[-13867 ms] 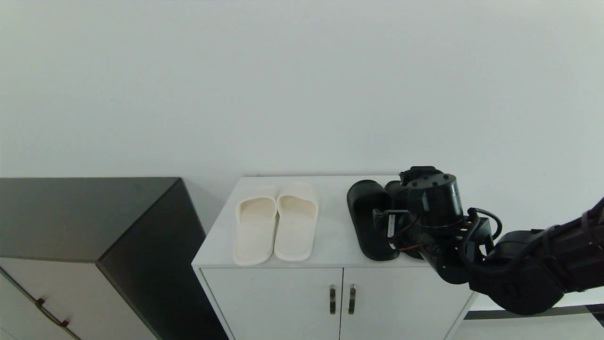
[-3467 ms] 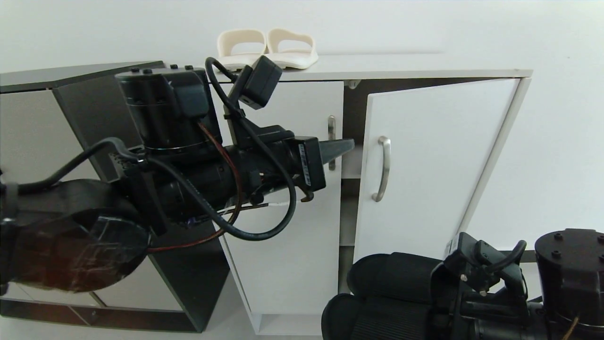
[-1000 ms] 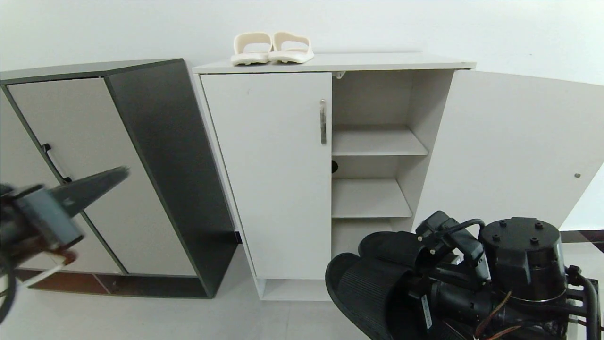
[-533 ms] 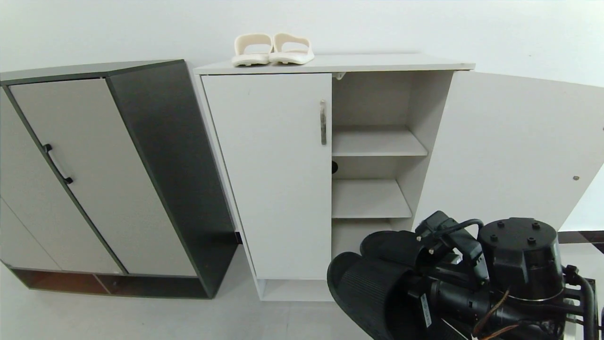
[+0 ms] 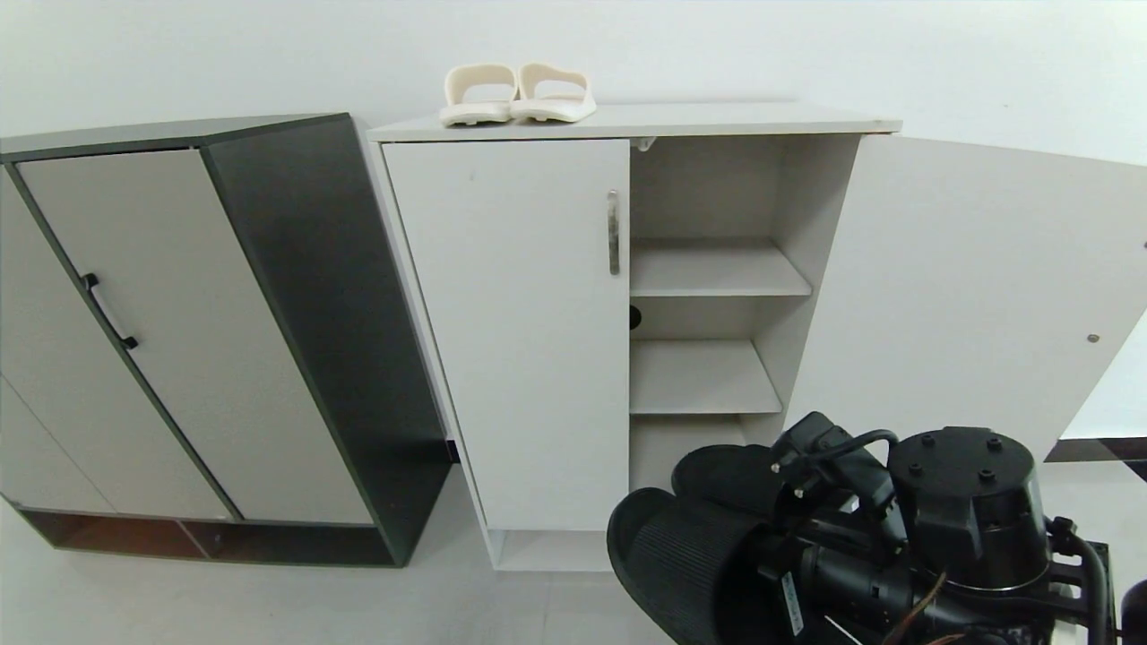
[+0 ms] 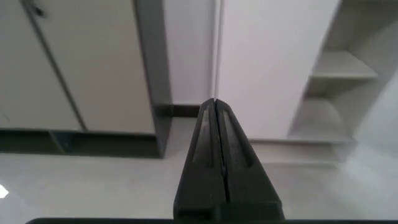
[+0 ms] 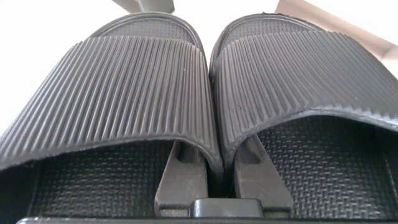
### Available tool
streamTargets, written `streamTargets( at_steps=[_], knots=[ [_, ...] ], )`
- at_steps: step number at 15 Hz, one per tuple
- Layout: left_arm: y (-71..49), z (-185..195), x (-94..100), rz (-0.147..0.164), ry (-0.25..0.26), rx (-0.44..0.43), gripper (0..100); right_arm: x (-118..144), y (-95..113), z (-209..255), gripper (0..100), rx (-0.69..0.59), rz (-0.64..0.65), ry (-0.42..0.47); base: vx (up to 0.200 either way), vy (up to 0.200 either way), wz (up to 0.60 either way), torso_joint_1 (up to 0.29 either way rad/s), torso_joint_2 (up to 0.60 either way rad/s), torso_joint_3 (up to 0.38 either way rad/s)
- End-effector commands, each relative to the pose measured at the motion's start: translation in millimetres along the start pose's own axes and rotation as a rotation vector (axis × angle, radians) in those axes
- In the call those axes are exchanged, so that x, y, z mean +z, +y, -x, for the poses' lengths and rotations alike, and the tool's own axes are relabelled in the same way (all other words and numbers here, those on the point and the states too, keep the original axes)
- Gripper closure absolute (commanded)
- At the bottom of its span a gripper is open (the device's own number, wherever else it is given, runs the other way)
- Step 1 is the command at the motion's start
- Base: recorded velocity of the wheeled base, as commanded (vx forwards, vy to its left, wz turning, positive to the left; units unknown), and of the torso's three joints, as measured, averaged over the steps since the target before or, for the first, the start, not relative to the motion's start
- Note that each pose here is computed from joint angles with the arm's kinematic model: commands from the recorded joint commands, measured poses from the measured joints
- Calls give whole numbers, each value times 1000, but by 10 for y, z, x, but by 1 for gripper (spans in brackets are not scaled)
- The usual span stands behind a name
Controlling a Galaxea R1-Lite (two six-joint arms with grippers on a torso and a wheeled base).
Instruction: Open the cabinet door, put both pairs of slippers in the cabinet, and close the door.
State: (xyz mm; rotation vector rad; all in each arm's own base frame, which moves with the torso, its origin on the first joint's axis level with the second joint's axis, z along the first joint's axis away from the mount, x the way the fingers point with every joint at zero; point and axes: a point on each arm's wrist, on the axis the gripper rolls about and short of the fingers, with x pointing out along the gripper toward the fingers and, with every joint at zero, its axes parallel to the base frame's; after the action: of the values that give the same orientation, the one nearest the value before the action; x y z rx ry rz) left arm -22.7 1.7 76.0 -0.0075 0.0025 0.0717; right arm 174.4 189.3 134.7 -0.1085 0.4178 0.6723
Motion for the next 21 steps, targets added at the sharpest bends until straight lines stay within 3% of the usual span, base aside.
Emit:
streamTargets(
  at_steps=[1, 2, 3, 6, 8, 11, 18, 21],
  knots=[
    [-7, 0, -7, -20, 5, -32, 100, -45, 28, -104, 100, 0, 1, 6, 0, 0, 0, 0, 0, 0],
    [-8, 2, -7, -58, 3, -35, 100, -55, 30, -144, 100, -9, -3, -4, 0, 0, 0, 0, 0, 0],
    [-9, 2, -9, -68, 4, -40, 100, -44, 31, -185, 100, -35, -6, -22, 0, 0, 0, 0, 0, 0],
    [-10, 1, -10, -39, 3, -44, 100, -29, 38, -388, 100, -136, -21, -27, 0, 0, 0, 0, 0, 0],
    [-9, 0, -8, -18, 2, -43, 100, 17, 54, -695, 100, -289, -76, -51, 0, 0, 0, 0, 0, 0],
    [-9, 0, -8, -18, 2, -41, 100, 27, 67, -1008, 100, -424, -118, -76, 0, -67, 0, -1, 1, 1],
    [-9, 0, -8, -17, 2, -43, 100, -44, 72, -1352, 100, -558, -162, -98, 0, -200, 0, 2, 0, 1],
    [-9, 0, -8, -15, 2, -43, 100, -40, 33, -1485, 100, -583, -174, -112, 0, 0, 0, 0, 0, 0]
  ],
)
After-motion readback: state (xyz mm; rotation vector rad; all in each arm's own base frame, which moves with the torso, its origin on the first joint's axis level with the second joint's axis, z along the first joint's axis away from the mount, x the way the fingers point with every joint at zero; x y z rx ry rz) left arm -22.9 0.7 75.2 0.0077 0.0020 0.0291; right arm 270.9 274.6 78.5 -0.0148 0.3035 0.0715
